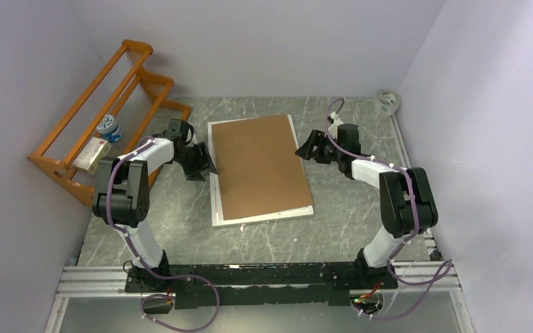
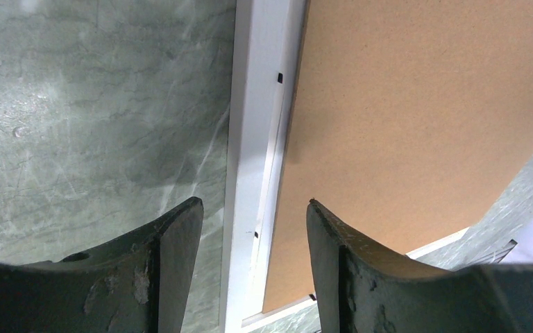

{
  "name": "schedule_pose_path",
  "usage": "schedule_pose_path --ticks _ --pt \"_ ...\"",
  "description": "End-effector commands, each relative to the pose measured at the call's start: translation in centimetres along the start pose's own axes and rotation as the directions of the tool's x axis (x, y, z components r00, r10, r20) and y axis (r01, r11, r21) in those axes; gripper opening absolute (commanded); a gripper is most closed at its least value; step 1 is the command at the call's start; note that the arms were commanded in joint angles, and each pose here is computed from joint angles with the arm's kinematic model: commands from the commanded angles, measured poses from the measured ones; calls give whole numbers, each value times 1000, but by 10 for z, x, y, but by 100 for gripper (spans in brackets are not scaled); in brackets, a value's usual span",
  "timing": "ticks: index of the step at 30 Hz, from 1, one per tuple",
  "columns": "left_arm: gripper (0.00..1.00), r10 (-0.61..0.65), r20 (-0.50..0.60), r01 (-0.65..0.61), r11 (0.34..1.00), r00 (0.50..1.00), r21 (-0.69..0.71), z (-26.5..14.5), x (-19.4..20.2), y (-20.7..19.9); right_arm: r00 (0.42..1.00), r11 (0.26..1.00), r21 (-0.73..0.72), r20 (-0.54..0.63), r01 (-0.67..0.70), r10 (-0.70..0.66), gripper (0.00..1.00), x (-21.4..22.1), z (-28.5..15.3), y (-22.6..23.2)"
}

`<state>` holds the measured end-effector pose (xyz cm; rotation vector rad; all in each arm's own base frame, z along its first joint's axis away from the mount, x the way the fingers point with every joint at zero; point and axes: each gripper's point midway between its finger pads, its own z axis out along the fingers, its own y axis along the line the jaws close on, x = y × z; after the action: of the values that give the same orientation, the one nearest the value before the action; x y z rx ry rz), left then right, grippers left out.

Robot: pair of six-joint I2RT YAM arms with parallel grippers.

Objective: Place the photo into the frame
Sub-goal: Place the photo frame item in the photo frame.

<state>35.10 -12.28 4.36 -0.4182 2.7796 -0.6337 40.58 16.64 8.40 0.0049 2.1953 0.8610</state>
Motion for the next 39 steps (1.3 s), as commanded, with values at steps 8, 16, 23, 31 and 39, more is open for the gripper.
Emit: schedule_pose_path --ticks 8,16,23,31,39 --pt "63 -1 10 1 1000 1000 16 -3 -1 -2 988 986 145 -117 -80 98 52 49 -14 0" --pt "63 -32 -19 31 999 999 -15 4 9 8 980 971 218 -149 -99 133 44 66 -19 -2" --pt "63 -42 -44 41 999 998 -16 7 14 10 977 964 248 -161 -96 139 46 70 -26 -3" --pt "63 -42 -51 41 999 998 -11 9 16 10 988 960 270 -113 -73 106 52 53 -32 -2" --pt "63 -47 -59 47 999 997 -1 10 17 8 977 960 272 -174 -70 121 48 72 -25 -6"
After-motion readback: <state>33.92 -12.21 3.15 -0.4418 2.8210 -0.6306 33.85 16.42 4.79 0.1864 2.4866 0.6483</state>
